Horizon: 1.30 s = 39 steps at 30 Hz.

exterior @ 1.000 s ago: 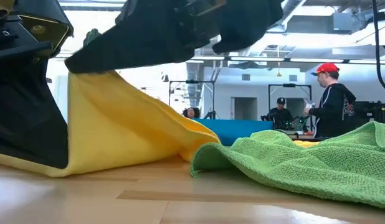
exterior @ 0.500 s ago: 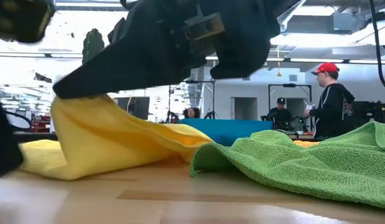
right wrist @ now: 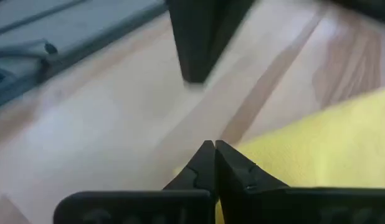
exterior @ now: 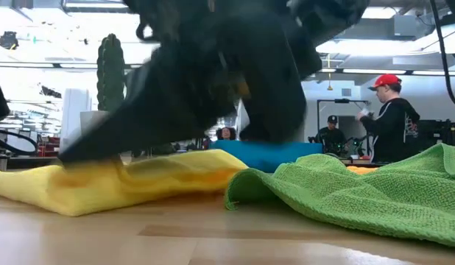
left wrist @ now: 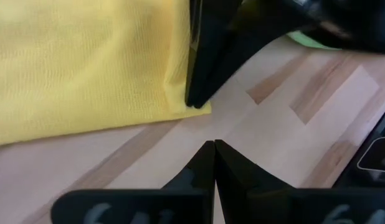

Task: Fold microfiber towels
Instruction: Fold the yellow microfiber cloth

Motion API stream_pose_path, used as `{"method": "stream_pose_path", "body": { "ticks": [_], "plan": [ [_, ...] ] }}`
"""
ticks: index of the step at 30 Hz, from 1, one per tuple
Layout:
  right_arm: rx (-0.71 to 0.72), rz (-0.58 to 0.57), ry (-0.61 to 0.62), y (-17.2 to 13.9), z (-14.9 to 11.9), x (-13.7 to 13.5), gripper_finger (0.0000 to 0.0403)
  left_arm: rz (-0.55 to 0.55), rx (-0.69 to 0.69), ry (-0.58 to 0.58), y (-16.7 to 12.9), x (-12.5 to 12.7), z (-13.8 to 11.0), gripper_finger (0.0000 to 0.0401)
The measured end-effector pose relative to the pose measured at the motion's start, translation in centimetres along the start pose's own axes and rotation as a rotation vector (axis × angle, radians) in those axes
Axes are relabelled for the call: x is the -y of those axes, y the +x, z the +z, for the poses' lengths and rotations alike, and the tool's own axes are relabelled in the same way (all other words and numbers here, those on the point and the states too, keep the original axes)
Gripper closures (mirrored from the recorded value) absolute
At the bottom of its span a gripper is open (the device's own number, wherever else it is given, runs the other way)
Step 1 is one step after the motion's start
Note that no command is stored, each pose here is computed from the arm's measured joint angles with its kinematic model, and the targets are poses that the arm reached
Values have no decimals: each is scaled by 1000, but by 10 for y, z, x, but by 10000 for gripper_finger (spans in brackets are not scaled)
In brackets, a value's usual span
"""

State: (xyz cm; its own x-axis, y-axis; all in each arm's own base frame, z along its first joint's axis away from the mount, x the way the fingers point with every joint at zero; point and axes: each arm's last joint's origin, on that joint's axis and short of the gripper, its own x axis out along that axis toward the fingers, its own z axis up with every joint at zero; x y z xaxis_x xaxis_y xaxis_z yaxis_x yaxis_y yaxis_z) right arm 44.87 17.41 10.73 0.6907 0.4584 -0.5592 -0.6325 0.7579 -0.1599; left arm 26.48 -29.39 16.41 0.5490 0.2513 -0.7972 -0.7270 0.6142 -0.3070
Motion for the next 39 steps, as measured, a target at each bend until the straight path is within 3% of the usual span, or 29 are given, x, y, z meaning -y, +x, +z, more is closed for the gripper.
{"method": "stream_pose_path", "body": {
  "ticks": [12,20,28,34,39],
  "plan": [
    [4,-21,11,1,-5,10,340,-10,39,-16,-1,0,0,401],
    [25,-9,10,1,-3,12,286,-29,128,-58,3,2,7,401],
    [40,-74,24,-3,-1,31,238,-61,118,-40,6,7,9,401],
    [67,-102,27,-6,10,46,230,-88,132,-62,6,10,9,401],
    [0,-96,55,-21,24,59,238,-82,175,-60,10,11,16,401]
  ]
}}
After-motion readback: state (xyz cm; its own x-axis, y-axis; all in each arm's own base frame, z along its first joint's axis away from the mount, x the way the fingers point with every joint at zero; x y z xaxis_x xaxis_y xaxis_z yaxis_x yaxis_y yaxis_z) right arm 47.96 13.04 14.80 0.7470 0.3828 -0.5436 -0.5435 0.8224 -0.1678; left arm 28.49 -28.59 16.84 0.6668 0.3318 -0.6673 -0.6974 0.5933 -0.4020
